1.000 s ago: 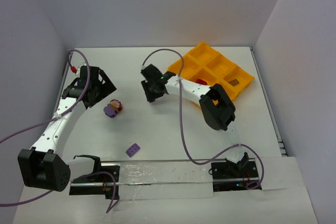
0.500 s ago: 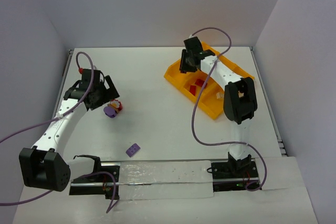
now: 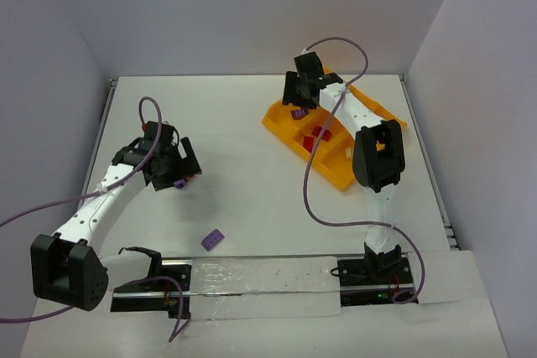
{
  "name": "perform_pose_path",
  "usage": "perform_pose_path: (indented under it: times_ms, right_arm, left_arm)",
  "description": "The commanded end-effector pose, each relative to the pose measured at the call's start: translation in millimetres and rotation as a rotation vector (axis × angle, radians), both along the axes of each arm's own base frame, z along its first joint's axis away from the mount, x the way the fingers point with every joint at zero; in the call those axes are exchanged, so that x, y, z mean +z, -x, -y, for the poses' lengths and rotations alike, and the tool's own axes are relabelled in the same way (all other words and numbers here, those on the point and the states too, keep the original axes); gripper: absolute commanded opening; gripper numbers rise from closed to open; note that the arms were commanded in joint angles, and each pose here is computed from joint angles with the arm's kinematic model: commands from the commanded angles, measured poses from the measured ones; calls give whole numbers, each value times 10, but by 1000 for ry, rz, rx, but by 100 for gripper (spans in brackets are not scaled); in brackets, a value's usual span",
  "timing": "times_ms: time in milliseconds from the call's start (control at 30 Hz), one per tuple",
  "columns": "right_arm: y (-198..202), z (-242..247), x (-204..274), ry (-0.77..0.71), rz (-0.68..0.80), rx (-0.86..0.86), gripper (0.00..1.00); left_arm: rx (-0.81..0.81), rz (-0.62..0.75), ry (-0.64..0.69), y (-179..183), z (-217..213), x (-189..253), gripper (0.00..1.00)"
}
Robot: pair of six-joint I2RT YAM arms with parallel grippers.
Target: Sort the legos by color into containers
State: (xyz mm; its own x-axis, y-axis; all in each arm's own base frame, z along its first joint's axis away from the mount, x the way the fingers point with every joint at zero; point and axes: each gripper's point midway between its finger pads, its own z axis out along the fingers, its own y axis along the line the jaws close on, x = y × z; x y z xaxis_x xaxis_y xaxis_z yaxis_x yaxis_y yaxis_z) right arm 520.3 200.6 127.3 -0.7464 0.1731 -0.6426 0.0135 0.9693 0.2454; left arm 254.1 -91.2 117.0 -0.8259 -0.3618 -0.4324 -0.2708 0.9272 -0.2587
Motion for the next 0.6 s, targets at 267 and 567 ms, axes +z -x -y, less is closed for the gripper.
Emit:
perform_pose_path:
  times_ms: [267,567]
  right_arm:
    - [1633,-1195,351,0,100,527,68]
    - [2247,-1573,22,-40,27,655,69]
  left_arm:
    - [53,34,-5,-136,-22,201,97]
    - [-70,-2,110,227,312,-27,87]
